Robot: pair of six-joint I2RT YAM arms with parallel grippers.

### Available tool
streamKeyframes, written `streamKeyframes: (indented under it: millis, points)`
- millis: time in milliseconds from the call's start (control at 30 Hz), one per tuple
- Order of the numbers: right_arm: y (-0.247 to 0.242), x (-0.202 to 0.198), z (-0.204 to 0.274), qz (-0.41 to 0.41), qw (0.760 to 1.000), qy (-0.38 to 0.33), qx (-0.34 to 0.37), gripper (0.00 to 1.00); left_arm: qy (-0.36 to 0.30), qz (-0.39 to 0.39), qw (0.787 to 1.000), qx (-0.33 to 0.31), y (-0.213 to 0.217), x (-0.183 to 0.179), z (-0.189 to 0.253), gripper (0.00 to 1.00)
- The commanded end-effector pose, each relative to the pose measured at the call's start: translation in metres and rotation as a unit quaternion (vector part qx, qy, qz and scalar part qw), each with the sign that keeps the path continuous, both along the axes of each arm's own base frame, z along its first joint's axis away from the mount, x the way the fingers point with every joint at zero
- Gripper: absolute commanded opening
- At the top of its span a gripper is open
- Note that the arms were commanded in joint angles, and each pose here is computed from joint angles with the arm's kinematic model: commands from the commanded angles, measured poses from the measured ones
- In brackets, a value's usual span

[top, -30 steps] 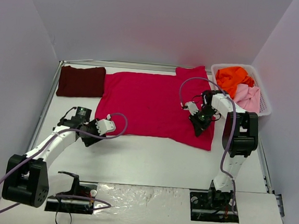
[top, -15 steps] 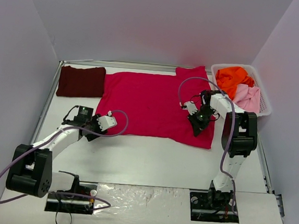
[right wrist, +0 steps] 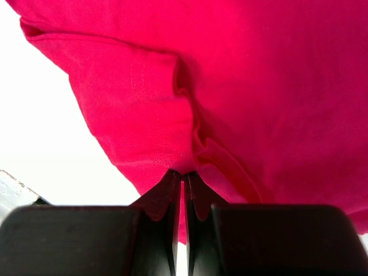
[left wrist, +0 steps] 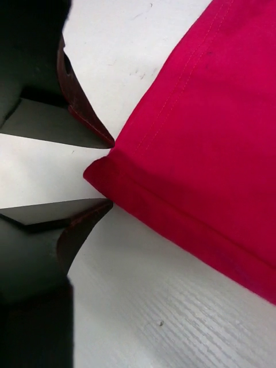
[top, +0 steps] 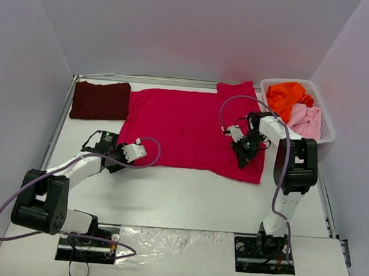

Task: Fold and stack the t-shirts
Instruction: Grap the side of the flattened tshirt closest away from the robot with both arms

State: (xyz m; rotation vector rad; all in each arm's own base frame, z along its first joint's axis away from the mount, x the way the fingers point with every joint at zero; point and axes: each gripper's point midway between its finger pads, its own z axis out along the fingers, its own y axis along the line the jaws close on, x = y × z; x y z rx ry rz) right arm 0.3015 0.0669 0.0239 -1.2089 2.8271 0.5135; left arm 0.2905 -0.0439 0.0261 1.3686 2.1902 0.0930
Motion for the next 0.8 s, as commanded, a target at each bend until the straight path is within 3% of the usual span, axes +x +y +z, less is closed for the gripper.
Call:
streamKeyframes:
  millis: [0, 100, 233, 333, 767]
  points:
    - [0.001, -0.01, 0.02, -0.003, 1.0, -0.007, 0.001, 0.0, -0.014, 0.002, 1.0, 0.011, 0.0, 0.011, 0.004, 0.36]
    - [0.0, -0.011, 0.022, -0.003, 1.0, -0.01, 0.001, 0.0, -0.015, 0.006, 1.0, 0.016, 0.001, 0.013, 0.003, 0.29]
    - [-0.001, -0.015, 0.024, -0.003, 1.0, -0.009, -0.001, 0.0, -0.014, -0.001, 1.0, 0.015, -0.003, 0.01, 0.004, 0.12]
    - [-0.002, -0.017, 0.028, -0.005, 1.0, -0.016, -0.005, 0.0, -0.017, -0.004, 1.0, 0.01, -0.004, 0.007, 0.011, 0.06]
    - [-0.007, -0.039, 0.063, 0.005, 0.999, -0.048, -0.011, 0.0, -0.039, -0.001, 0.999, -0.009, -0.007, -0.01, 0.061, 0.05]
